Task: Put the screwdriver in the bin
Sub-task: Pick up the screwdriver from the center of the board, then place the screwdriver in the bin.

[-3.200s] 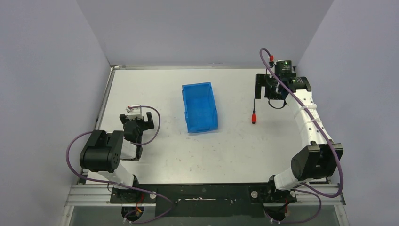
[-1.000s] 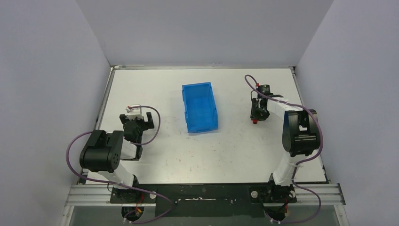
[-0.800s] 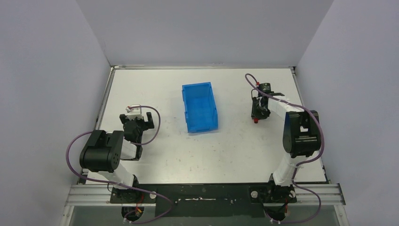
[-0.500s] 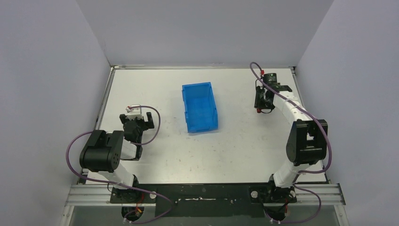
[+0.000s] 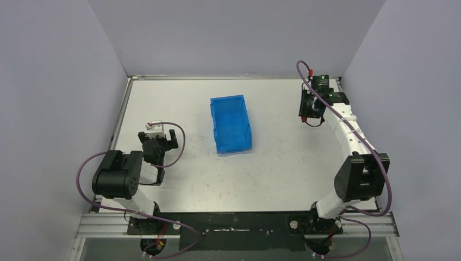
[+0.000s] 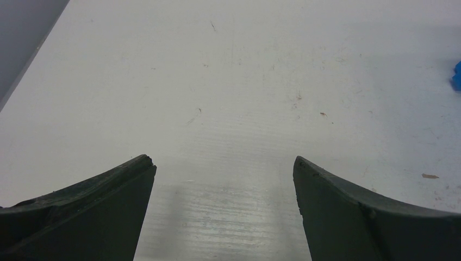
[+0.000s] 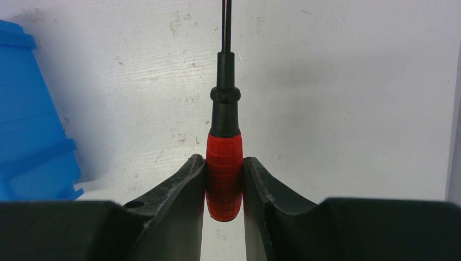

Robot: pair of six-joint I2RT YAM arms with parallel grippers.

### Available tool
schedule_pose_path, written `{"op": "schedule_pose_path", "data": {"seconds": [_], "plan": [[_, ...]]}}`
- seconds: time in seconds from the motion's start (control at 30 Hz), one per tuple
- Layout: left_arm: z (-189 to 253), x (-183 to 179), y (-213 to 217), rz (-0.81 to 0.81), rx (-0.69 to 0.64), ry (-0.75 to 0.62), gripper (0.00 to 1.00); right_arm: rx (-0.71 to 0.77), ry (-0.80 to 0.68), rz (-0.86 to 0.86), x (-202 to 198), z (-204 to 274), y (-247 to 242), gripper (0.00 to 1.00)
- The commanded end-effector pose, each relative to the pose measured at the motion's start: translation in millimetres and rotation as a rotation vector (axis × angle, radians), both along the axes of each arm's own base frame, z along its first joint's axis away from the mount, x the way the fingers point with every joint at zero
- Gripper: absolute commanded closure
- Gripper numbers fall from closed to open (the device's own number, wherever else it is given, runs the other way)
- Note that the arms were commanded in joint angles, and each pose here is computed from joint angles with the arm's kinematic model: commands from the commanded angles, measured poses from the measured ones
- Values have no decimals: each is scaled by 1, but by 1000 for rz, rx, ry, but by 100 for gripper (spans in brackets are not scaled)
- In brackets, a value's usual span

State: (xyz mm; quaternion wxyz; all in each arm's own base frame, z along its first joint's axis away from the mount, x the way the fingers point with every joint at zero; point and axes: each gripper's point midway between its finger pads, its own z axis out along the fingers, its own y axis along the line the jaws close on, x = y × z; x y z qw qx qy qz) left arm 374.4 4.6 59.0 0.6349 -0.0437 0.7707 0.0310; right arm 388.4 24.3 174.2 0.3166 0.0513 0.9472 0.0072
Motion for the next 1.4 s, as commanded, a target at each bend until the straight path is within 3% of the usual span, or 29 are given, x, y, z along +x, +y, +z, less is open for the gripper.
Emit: {"op": "schedule_pose_path", "data": {"seconds": [0.0,0.4,0.97,1.37], "plan": [[15,7,-1,-1,5,-48,3,-12,-88,9,-2,40,2,93],[14,6,-1,-1,5,-47,3,73,-112,50,7,47,44,93],[14,6,-1,-1,5,-45,3,179,-160,150,25,47,194,93],[14,6,-1,-1,6,-46,3,215,-150,223,19,28,266,93]]}}
